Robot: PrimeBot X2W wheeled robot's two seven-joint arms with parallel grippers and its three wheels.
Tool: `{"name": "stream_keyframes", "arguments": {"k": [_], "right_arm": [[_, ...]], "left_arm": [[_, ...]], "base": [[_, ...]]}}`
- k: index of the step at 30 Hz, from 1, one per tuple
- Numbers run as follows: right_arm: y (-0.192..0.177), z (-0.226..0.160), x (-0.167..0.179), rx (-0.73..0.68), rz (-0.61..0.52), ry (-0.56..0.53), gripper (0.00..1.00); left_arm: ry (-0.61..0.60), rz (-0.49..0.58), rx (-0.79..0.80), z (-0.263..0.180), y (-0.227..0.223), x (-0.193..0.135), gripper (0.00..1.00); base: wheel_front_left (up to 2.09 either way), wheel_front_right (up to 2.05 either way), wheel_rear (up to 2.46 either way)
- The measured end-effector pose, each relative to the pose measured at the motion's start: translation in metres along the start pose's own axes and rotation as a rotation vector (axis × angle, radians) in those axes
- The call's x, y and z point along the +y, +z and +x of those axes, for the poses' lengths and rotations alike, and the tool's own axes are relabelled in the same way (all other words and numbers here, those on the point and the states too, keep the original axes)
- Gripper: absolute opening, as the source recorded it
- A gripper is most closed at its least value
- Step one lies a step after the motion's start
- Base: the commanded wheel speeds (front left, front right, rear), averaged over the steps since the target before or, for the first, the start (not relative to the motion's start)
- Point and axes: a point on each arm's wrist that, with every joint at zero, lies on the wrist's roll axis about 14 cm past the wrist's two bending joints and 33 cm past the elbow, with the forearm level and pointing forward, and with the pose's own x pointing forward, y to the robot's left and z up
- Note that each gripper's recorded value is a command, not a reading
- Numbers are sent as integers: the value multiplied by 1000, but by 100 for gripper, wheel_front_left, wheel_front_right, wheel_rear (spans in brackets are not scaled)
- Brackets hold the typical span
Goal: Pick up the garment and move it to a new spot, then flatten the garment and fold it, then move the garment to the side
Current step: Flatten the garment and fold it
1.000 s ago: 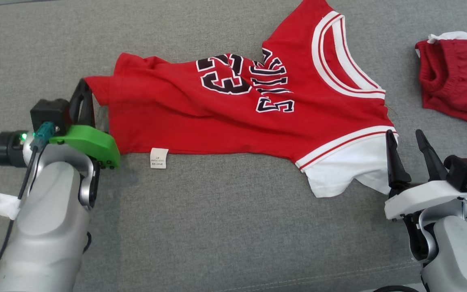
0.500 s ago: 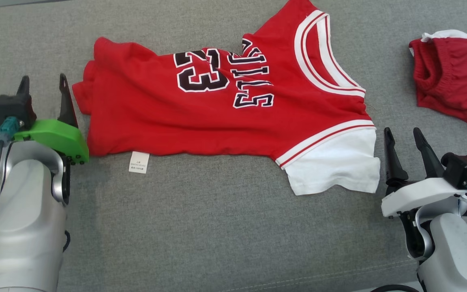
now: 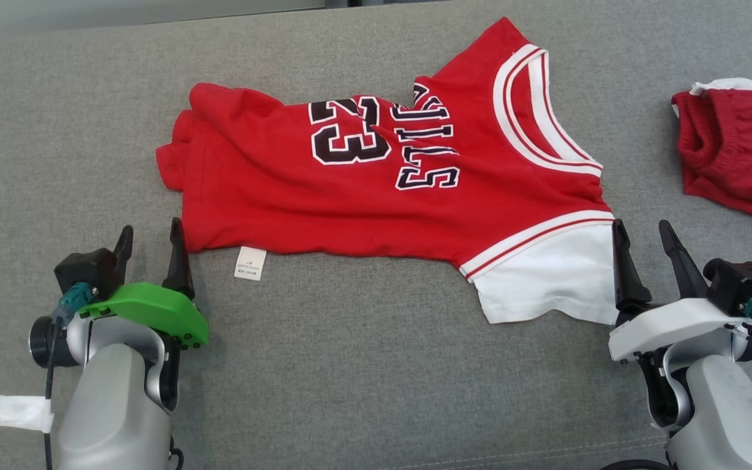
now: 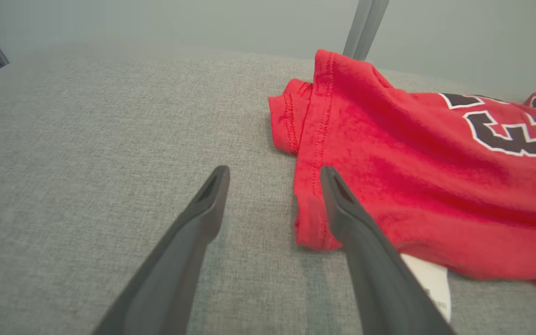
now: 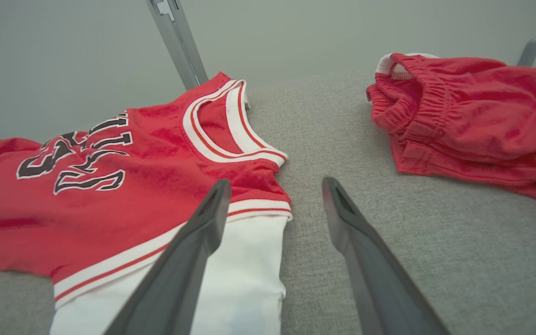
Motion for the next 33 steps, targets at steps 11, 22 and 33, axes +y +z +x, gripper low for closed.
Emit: {"name": "stream_keyframes", "arguments": {"k": [11,22,33], "right_arm": [[-4,-4,-9,14,-7,-18,100],[-3,-6,-18,14,-14,-39,100],[-2,-8,0,7,10,-3,100]], "left_arm": [[-46,-48,56,0,-23,-20,100],[-70,-40,77,5,-28,-28,0],[-80,-26,-64,-17,13,-25,0]], "base": [[0,0,0],[0,0,0],[0,0,0]]}}
